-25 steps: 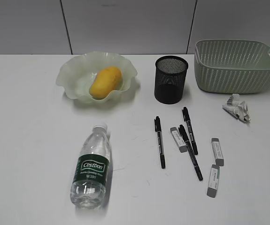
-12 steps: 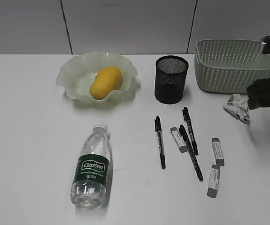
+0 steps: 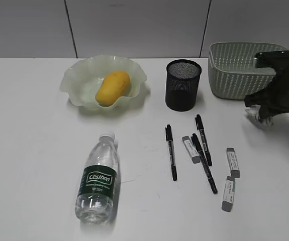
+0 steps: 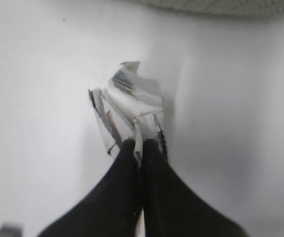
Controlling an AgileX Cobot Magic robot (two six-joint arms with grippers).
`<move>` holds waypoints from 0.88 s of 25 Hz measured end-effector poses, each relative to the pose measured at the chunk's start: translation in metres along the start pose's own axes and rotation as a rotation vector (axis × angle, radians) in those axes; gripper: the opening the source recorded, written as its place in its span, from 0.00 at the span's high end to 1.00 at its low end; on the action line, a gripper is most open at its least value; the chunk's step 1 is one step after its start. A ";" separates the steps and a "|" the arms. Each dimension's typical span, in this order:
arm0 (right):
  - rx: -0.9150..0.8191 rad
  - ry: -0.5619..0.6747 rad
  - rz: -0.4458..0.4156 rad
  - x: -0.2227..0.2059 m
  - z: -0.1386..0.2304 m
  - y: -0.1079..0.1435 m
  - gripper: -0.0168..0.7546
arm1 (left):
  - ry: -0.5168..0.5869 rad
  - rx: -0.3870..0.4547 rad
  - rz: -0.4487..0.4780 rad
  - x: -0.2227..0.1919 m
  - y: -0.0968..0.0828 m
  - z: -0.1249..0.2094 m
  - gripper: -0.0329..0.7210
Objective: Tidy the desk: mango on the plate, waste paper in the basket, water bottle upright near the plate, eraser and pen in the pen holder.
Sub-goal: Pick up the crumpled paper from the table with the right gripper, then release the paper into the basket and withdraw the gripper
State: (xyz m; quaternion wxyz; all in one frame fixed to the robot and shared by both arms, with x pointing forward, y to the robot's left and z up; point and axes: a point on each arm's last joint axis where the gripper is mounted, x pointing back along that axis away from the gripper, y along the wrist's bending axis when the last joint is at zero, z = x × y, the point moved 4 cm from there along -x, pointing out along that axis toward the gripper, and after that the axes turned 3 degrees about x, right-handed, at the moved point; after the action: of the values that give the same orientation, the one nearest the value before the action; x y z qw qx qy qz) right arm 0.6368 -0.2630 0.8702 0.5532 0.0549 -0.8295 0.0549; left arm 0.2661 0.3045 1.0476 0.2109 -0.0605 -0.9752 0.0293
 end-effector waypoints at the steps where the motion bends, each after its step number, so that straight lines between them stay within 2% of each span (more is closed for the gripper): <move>1: 0.004 -0.033 -0.006 0.019 0.000 0.004 0.96 | 0.000 0.000 0.000 0.000 0.000 0.000 0.52; 2: 0.019 -0.074 -0.010 0.037 0.001 0.010 0.96 | 0.000 0.000 0.000 0.000 0.000 0.000 0.52; 5: 0.024 -0.336 -0.009 0.105 -0.022 0.015 0.96 | 0.000 0.000 0.000 0.000 0.000 0.000 0.53; 7: -0.001 -0.462 0.018 0.124 -0.050 0.001 0.95 | 0.000 0.000 0.000 0.000 0.000 0.000 0.53; 9: -0.033 -0.505 0.043 0.119 -0.077 -0.017 0.89 | 0.000 0.000 0.000 0.000 0.000 0.000 0.54; 11: -0.047 -0.452 0.050 0.091 -0.095 -0.028 0.68 | 0.000 0.000 0.000 0.000 0.000 0.000 0.55; 14: -0.037 -0.333 0.043 0.053 -0.104 -0.030 0.27 | 0.000 0.000 0.000 0.000 0.000 0.000 0.55; 15: -0.035 -0.309 0.042 0.048 -0.102 -0.030 0.22 | 0.000 0.000 0.000 0.000 0.000 0.000 0.55; 16: -0.029 -0.288 0.044 0.048 -0.099 -0.030 0.19 | 0.000 0.000 0.000 0.000 0.000 0.000 0.55; 19: -0.025 -0.285 0.042 0.079 -0.082 -0.027 0.23 | 0.000 0.000 0.000 0.000 0.000 0.000 0.55; 22: -0.010 -0.332 0.037 0.143 -0.035 -0.014 0.25 | 0.000 0.000 0.001 0.000 0.000 0.000 0.55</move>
State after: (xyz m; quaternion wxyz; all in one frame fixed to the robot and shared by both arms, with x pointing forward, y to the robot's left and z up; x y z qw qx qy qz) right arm 0.6160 -0.2756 1.0163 0.4077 0.0451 -0.9106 0.0512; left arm 0.2661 0.3044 1.0476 0.2110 -0.0609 -0.9751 0.0296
